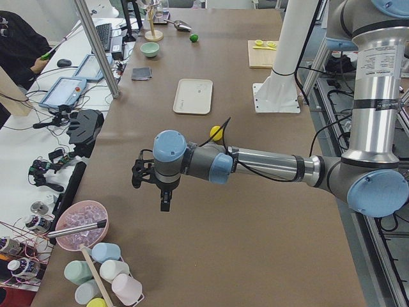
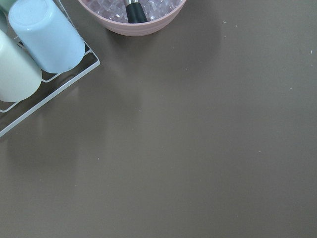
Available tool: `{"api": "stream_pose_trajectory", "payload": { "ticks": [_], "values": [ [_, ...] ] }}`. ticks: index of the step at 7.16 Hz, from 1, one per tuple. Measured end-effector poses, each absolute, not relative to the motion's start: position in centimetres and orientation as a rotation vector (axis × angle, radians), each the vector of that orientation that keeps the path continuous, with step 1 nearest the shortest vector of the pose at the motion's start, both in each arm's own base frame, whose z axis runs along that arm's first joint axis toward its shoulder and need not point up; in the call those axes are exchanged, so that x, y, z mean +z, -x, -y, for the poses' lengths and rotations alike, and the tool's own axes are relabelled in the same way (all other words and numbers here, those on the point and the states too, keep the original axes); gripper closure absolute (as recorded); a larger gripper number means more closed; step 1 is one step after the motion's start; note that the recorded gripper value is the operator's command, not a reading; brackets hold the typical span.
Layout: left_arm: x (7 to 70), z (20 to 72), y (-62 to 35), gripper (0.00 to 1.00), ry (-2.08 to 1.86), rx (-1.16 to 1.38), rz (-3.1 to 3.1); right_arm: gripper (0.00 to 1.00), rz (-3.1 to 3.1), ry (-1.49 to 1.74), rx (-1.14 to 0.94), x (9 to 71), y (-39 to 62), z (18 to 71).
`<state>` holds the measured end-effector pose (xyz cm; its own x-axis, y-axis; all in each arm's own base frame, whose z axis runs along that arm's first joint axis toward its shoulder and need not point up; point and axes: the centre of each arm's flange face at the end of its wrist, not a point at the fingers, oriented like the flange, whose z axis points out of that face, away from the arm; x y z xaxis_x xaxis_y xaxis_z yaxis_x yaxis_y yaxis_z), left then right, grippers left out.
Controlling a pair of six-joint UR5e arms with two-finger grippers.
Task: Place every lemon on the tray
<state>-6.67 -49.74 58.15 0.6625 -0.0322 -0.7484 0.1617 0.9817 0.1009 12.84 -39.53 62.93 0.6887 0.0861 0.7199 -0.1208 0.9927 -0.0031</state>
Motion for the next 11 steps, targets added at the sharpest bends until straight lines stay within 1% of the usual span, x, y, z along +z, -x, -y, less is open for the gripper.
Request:
{"api": "stream_pose_trajectory", "payload": {
  "ticks": [3, 8, 10, 11],
  "values": [
    [57.2, 50.5, 5.5, 0.02, -0.187, -0.077, -0.842, 0.0, 0.801, -0.065, 0.084, 62.3, -12.3, 40.3],
    [53.6, 52.3, 1.0, 0.02, -0.36, 0.099, -0.876, 0.0, 0.795, -0.177, -0.203, 58.6, -3.0, 46.0],
    [52.9, 52.6, -0.2, 0.02, -0.384, 0.134, -0.881, 0.0, 0.809, -0.234, -0.266, 60.6, -0.3, 47.9],
    [52.3, 53.2, -1.3, 0.03, -0.396, 0.159, -0.885, 0.0, 0.816, -0.246, -0.294, 61.0, 1.2, 49.8]
  ]
}}
